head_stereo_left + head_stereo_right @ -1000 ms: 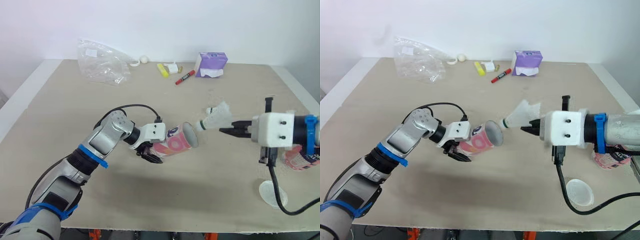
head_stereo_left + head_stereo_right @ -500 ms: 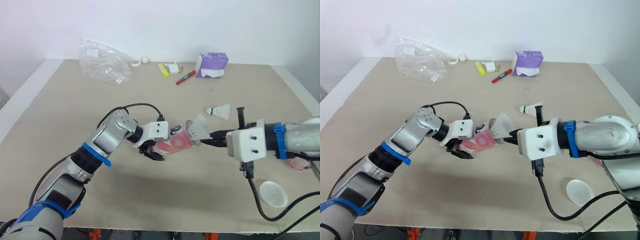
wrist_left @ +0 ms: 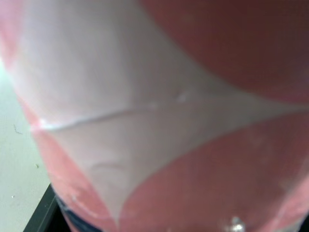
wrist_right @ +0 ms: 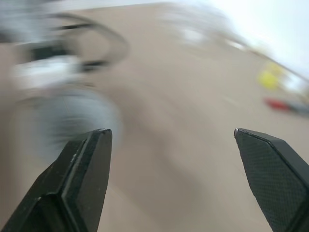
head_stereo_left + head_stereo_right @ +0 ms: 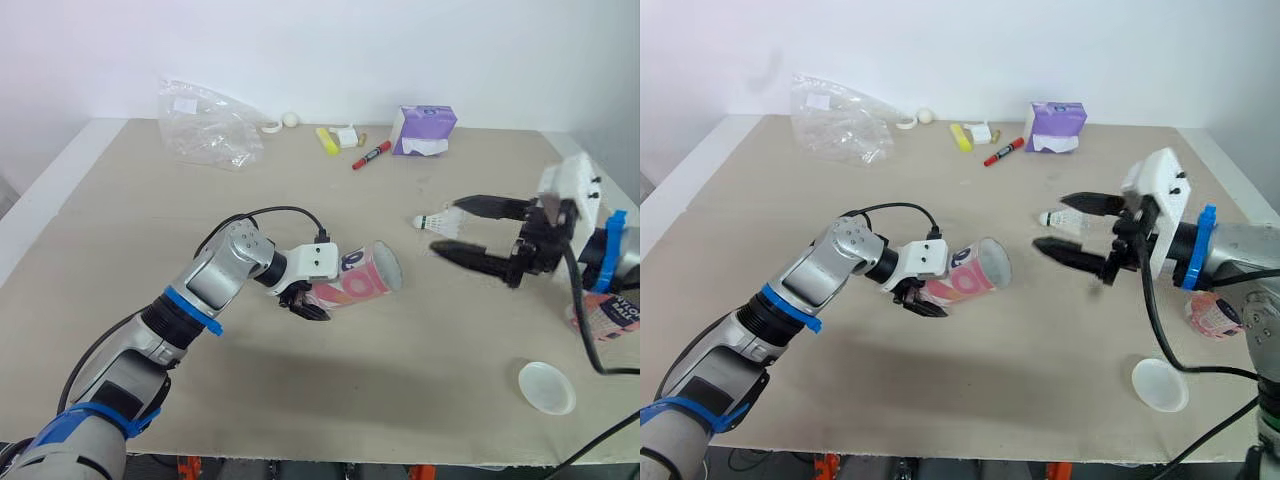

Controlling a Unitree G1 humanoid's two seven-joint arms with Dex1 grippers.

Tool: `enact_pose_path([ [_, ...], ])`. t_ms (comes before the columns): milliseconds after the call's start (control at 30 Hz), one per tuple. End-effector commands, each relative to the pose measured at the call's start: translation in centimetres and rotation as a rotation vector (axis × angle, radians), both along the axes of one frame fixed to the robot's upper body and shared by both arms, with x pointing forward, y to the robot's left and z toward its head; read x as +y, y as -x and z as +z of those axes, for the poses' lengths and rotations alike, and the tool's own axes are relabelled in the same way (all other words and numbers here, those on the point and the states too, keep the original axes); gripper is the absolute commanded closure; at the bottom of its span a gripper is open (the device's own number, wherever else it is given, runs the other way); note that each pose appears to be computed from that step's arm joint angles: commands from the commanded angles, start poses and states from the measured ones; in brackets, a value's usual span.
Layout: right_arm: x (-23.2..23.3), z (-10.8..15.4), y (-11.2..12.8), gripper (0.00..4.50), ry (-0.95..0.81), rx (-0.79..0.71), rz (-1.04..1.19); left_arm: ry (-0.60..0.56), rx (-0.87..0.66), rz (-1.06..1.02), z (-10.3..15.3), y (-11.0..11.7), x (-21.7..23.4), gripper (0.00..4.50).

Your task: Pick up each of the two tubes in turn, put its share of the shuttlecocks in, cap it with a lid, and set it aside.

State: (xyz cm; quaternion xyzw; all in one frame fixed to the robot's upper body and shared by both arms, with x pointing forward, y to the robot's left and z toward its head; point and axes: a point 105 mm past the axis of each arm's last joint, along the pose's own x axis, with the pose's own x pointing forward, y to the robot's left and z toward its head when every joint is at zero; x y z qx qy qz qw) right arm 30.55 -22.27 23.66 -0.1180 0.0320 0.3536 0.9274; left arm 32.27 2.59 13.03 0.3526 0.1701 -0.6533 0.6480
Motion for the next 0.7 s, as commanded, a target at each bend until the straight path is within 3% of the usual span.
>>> enact_pose_path([
  [33, -3.8, -2.4, -3.2, 0.03, -0.059, 0.006, -0.251, -0.006, -0.011, -0.005, -0.2, 0.1, 0.0, 1.54],
  [200, -6.1, -5.6, -6.3, 0.03, -0.037, 0.019, -0.376, -0.006, -0.009, -0.012, -0.2, 0.3, -0.1, 1.54],
  [333, -6.2, -6.0, -8.1, 0.03, -0.116, 0.045, -0.396, -0.007, -0.01, -0.007, -0.2, 0.3, 0.0, 1.54],
  [433, -5.1, -7.0, -8.4, 0.03, -0.034, 0.053, -0.341, -0.006, -0.008, -0.003, -0.3, 0.3, 0.1, 1.54],
  [700, -4.2, -6.9, -9.9, 0.03, -0.084, 0.059, -0.338, -0.004, 0.003, 0.003, -0.4, 0.6, 0.2, 1.54],
])
